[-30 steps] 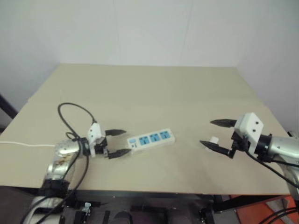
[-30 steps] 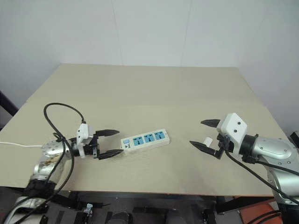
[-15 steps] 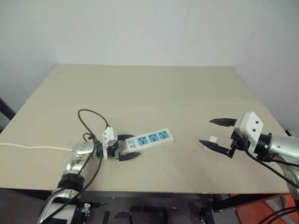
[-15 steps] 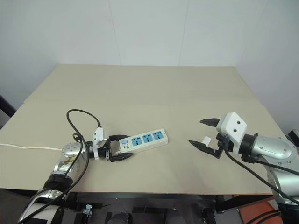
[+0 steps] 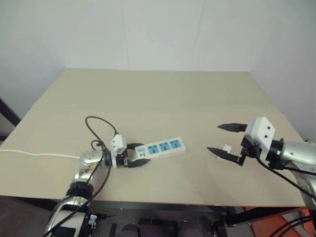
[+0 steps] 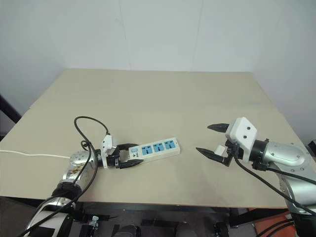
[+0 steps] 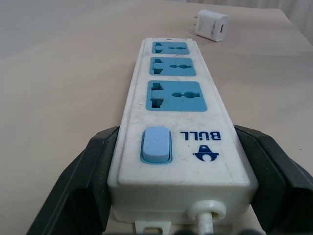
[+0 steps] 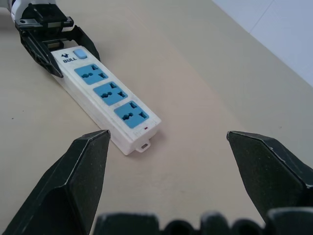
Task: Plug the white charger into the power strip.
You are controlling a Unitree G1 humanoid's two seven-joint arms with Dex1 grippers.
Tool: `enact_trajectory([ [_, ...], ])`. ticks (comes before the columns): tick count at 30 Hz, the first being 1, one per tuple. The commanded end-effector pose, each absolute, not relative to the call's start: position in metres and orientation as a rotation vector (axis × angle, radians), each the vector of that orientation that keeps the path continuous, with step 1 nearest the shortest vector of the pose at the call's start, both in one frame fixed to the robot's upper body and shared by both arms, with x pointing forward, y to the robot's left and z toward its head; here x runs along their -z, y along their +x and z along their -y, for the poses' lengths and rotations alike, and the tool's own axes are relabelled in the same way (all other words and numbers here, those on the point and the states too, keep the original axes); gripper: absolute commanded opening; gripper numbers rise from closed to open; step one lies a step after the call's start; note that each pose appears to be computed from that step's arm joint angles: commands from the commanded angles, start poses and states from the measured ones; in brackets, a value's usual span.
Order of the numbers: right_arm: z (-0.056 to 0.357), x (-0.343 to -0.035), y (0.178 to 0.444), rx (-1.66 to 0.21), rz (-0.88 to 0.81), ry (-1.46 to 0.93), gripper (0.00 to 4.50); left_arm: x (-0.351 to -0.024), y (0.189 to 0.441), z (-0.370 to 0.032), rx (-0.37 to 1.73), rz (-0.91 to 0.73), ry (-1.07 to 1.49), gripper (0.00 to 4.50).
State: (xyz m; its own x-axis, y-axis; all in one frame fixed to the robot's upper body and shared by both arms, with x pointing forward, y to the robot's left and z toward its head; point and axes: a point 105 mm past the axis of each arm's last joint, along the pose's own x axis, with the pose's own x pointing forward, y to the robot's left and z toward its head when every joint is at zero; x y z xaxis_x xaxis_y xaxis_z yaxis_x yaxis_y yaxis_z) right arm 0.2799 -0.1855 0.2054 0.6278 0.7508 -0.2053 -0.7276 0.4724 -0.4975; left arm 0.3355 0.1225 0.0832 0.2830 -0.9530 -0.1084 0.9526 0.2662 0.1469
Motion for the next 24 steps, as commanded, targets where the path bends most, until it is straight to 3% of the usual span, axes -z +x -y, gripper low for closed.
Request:
enact_trajectory([
  [1, 0.184, -0.220, 0.278, -0.911, 0.085, -0.608, 4.50, -0.078, 0.324, -0.109, 1.388, -0.017, 0.200, 3.27],
  [11, 0.191, -0.211, 0.285, -1.035, -0.012, -0.795, 4.50, -0.083, 0.296, -0.078, 1.646, 0.020, 0.259, 3.27],
  [19, 0.212, -0.188, 0.281, -1.330, -0.221, -1.300, 4.50, -0.076, 0.299, -0.075, 1.643, -0.006, 0.272, 3.27],
  [24, 0.213, -0.186, 0.303, -1.431, -0.185, -1.556, 4.50, -0.075, 0.300, -0.074, 1.632, -0.007, 0.268, 3.27],
])
